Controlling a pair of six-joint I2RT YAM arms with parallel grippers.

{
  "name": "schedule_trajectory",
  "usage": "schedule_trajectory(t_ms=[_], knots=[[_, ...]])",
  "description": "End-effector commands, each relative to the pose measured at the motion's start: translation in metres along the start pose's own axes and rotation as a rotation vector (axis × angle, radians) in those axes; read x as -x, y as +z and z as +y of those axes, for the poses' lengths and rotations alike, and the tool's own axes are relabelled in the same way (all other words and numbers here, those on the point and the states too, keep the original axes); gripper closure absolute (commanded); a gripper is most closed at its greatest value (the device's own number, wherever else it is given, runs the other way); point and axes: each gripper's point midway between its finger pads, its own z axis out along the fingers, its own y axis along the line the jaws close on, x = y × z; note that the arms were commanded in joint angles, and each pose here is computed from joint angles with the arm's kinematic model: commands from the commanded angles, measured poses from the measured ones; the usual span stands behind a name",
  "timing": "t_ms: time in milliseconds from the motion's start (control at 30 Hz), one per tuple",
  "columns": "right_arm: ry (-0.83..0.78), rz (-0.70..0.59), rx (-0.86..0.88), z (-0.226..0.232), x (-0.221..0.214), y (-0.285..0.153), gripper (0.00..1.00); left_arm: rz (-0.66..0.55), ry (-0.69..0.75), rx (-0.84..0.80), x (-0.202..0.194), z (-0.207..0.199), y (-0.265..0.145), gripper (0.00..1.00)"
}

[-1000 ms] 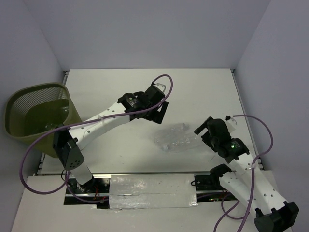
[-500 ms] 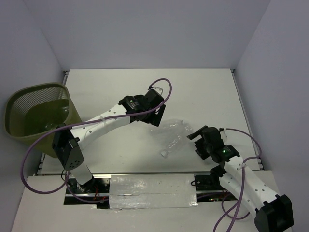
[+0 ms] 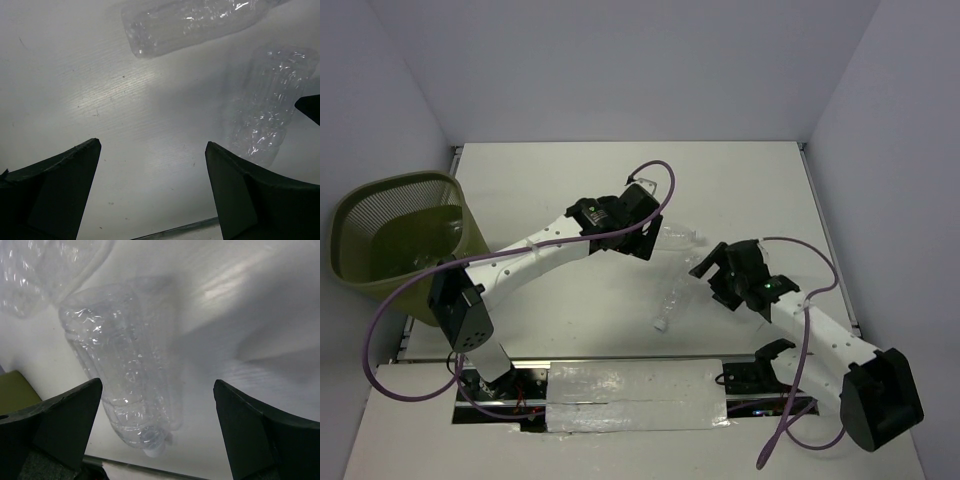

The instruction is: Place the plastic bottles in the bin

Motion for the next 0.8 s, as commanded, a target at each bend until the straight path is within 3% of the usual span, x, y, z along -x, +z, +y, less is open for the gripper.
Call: schedule_trajectory(t_ms=[0,233,400,633,767], knots=[[-0.18,-0.005,0.089,0.038,0.009,-0.005,0.0,-0.027,-0.034,0.01,0.007,0.001,-0.002,0.01],[-0.269,0.058,0.103,0.052,-0.004,0.006,0.0,-0.008,-0.036,0.017,0.003,0.0,0.002,0.01],[-0.43,0.109,0.134,0.078,-0.027,0.007,0.0,-0.001,-0.039,0.028,0.002,0.001,0.005,0.0],[-0.503,0.136,-0.068,0.052,-0.042,0.035,0.0,0.009,-0.048,0.042,0.001,0.001,0.006,0.01],[-0.498,0.128,-0.069,0.043,-0.046,0.038,0.14,0.014,-0.058,0.095,0.0,0.013,0.005,0.01]])
